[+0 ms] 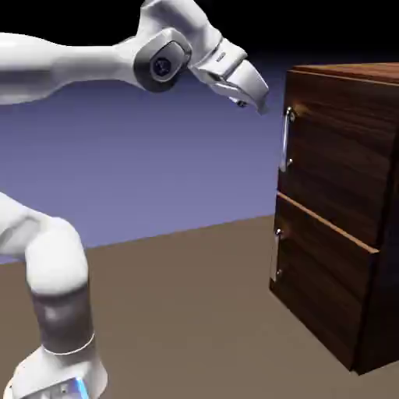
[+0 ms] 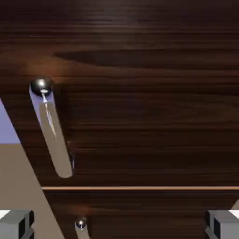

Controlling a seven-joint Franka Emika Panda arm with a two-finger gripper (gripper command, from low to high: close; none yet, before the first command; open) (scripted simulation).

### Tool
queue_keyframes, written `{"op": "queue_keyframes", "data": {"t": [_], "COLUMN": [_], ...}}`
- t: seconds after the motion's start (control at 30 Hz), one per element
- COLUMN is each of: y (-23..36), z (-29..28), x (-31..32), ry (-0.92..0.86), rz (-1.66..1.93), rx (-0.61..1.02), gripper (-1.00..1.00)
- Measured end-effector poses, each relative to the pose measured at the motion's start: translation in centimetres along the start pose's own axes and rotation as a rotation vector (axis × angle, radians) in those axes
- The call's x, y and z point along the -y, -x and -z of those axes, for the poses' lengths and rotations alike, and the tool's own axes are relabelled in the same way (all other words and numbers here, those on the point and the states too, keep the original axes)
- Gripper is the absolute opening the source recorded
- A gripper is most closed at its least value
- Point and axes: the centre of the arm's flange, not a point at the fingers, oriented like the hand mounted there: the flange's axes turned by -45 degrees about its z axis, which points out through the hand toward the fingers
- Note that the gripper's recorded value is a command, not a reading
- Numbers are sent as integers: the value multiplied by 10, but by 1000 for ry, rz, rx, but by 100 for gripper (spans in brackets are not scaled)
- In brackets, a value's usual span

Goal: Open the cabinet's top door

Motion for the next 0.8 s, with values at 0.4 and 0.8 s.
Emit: {"op": "queue_keyframes", "data": {"t": [0.4,0.8], "y": [-7,-6], "z": [7,-7], "x": [35,59], "ry": [-182,-267], "rz": [68,108], "rx": [-164,-364], "gripper": [100,100]}}
